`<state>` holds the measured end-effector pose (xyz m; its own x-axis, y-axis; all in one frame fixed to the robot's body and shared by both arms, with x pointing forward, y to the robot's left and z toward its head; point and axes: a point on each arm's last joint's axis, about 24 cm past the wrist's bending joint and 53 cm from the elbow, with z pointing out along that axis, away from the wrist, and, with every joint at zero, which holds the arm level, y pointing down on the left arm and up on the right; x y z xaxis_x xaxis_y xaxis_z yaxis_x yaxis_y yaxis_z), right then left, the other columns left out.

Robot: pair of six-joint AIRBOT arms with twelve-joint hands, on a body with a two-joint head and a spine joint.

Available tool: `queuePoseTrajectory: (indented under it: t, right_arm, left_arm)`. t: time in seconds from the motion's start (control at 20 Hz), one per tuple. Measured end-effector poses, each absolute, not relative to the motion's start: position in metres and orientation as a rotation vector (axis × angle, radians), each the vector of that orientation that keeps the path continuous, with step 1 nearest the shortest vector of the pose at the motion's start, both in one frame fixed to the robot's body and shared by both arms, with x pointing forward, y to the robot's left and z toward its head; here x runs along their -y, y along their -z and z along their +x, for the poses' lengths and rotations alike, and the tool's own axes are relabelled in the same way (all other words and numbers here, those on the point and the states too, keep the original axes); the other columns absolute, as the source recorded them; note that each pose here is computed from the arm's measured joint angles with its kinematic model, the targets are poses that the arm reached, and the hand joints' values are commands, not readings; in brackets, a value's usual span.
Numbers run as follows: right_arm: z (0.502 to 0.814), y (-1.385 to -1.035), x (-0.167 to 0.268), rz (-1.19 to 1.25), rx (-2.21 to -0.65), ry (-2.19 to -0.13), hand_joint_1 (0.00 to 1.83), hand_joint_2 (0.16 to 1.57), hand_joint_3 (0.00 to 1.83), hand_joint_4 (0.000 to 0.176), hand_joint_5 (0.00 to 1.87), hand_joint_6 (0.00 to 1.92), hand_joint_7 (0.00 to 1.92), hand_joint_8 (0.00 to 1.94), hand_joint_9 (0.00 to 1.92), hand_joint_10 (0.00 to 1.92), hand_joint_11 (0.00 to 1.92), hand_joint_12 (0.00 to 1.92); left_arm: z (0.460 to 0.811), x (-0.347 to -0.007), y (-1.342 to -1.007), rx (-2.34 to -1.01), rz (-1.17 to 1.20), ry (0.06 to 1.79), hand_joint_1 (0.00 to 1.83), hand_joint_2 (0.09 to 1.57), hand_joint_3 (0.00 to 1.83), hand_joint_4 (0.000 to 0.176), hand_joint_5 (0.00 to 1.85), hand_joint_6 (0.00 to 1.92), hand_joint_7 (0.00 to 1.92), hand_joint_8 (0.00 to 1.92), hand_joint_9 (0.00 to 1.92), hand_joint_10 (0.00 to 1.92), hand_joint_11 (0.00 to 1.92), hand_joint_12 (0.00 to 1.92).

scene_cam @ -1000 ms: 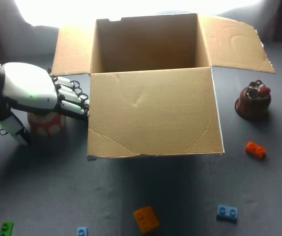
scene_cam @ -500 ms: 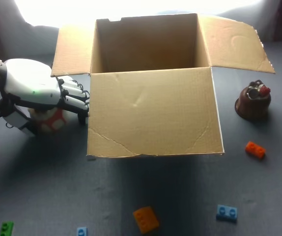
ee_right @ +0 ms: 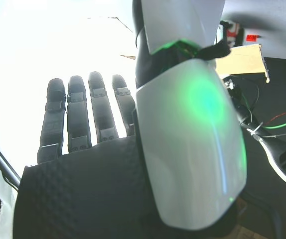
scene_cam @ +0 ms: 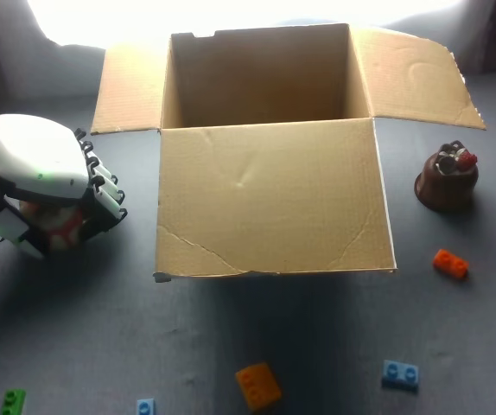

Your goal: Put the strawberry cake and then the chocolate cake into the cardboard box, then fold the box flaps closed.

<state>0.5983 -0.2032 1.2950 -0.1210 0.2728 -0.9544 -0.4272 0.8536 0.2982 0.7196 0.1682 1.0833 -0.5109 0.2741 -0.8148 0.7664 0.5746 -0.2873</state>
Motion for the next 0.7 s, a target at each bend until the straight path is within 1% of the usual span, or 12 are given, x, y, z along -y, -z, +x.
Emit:
queuePoseTrajectory:
  t: [0.05, 0.1, 0.15, 0.2, 0.25, 0.3, 0.35, 0.5, 0.6, 0.65, 0.7]
  right_arm:
    - [0.598, -1.295, 0.203, -0.124, -1.584, -0.599, 1.00, 1.01, 0.00, 0.011, 0.00, 0.00, 0.05, 0.00, 0.05, 0.00, 0.00, 0.16]
    - [0.598, -1.295, 0.203, -0.124, -1.584, -0.599, 1.00, 1.01, 0.00, 0.011, 0.00, 0.00, 0.05, 0.00, 0.05, 0.00, 0.00, 0.16]
    - [0.598, -1.295, 0.203, -0.124, -1.584, -0.599, 1.00, 1.00, 0.00, 0.009, 0.00, 0.00, 0.06, 0.00, 0.07, 0.01, 0.00, 0.25]
    - [0.598, -1.295, 0.203, -0.125, -1.584, -0.599, 1.00, 1.00, 0.00, 0.007, 0.00, 0.00, 0.07, 0.00, 0.07, 0.01, 0.00, 0.26]
    - [0.598, -1.295, 0.203, -0.124, -1.584, -0.599, 1.00, 1.00, 0.00, 0.007, 0.00, 0.00, 0.07, 0.00, 0.07, 0.01, 0.00, 0.26]
    - [0.598, -1.295, 0.203, -0.125, -1.584, -0.599, 1.00, 1.00, 0.00, 0.008, 0.00, 0.00, 0.06, 0.00, 0.07, 0.00, 0.00, 0.22]
    - [0.598, -1.295, 0.203, -0.124, -1.584, -0.599, 1.01, 0.99, 0.00, 0.005, 0.00, 0.00, 0.07, 0.00, 0.07, 0.00, 0.00, 0.25]
    - [0.598, -1.295, 0.203, -0.124, -1.584, -0.599, 0.99, 1.01, 0.00, 0.007, 0.00, 0.00, 0.06, 0.00, 0.07, 0.00, 0.00, 0.19]
    - [0.598, -1.295, 0.203, -0.124, -1.584, -0.599, 1.00, 1.00, 0.00, 0.010, 0.00, 0.00, 0.06, 0.00, 0.07, 0.00, 0.00, 0.17]
    - [0.598, -1.295, 0.203, -0.125, -1.584, -0.599, 1.00, 1.00, 0.00, 0.009, 0.00, 0.00, 0.06, 0.00, 0.07, 0.00, 0.00, 0.17]
    - [0.598, -1.295, 0.203, -0.125, -1.584, -0.599, 1.00, 1.00, 0.00, 0.007, 0.00, 0.00, 0.05, 0.00, 0.06, 0.00, 0.00, 0.15]
  left_arm:
    - [0.719, -0.167, -1.083, -2.060, 0.830, 0.845, 1.30, 1.27, 0.05, 0.000, 0.68, 1.43, 0.59, 1.62, 0.62, 1.72, 0.57, 1.91]
    - [0.718, -0.166, -1.083, -2.059, 0.831, 0.849, 1.30, 1.27, 0.05, 0.000, 0.68, 1.43, 0.59, 1.62, 0.62, 1.72, 0.57, 1.91]
    - [0.717, -0.164, -1.084, -2.056, 0.839, 0.852, 1.30, 1.27, 0.06, 0.000, 0.69, 1.43, 0.59, 1.62, 0.62, 1.70, 0.56, 1.87]
    - [0.716, -0.163, -1.087, -2.051, 0.837, 0.862, 1.30, 1.27, 0.06, 0.000, 0.71, 1.42, 0.58, 1.62, 0.60, 1.71, 0.55, 1.87]
    - [0.716, -0.163, -1.089, -2.047, 0.835, 0.864, 1.30, 1.27, 0.06, 0.000, 0.71, 1.42, 0.58, 1.62, 0.60, 1.71, 0.55, 1.87]
    - [0.716, -0.165, -1.091, -2.046, 0.830, 0.863, 1.30, 1.26, 0.06, 0.000, 0.70, 1.50, 0.58, 1.60, 0.60, 1.67, 0.56, 1.85]
    - [0.716, -0.166, -1.092, -2.047, 0.829, 0.866, 1.30, 1.26, 0.07, 0.000, 0.70, 1.53, 0.57, 1.59, 0.60, 1.66, 0.54, 1.84]
    - [0.710, -0.167, -1.096, -2.047, 0.830, 0.875, 1.31, 1.25, 0.06, 0.000, 0.73, 1.50, 0.58, 1.56, 0.62, 1.63, 0.53, 1.82]
    - [0.706, -0.166, -1.101, -2.039, 0.834, 0.886, 1.31, 1.25, 0.07, 0.000, 0.72, 1.54, 0.58, 1.56, 0.61, 1.63, 0.54, 1.83]
    - [0.704, -0.165, -1.106, -2.029, 0.834, 0.897, 1.30, 1.25, 0.07, 0.000, 0.72, 1.53, 0.57, 1.57, 0.61, 1.63, 0.54, 1.83]
    - [0.702, -0.166, -1.109, -2.025, 0.834, 0.902, 1.30, 1.26, 0.08, 0.000, 0.70, 1.58, 0.57, 1.57, 0.61, 1.62, 0.54, 1.81]
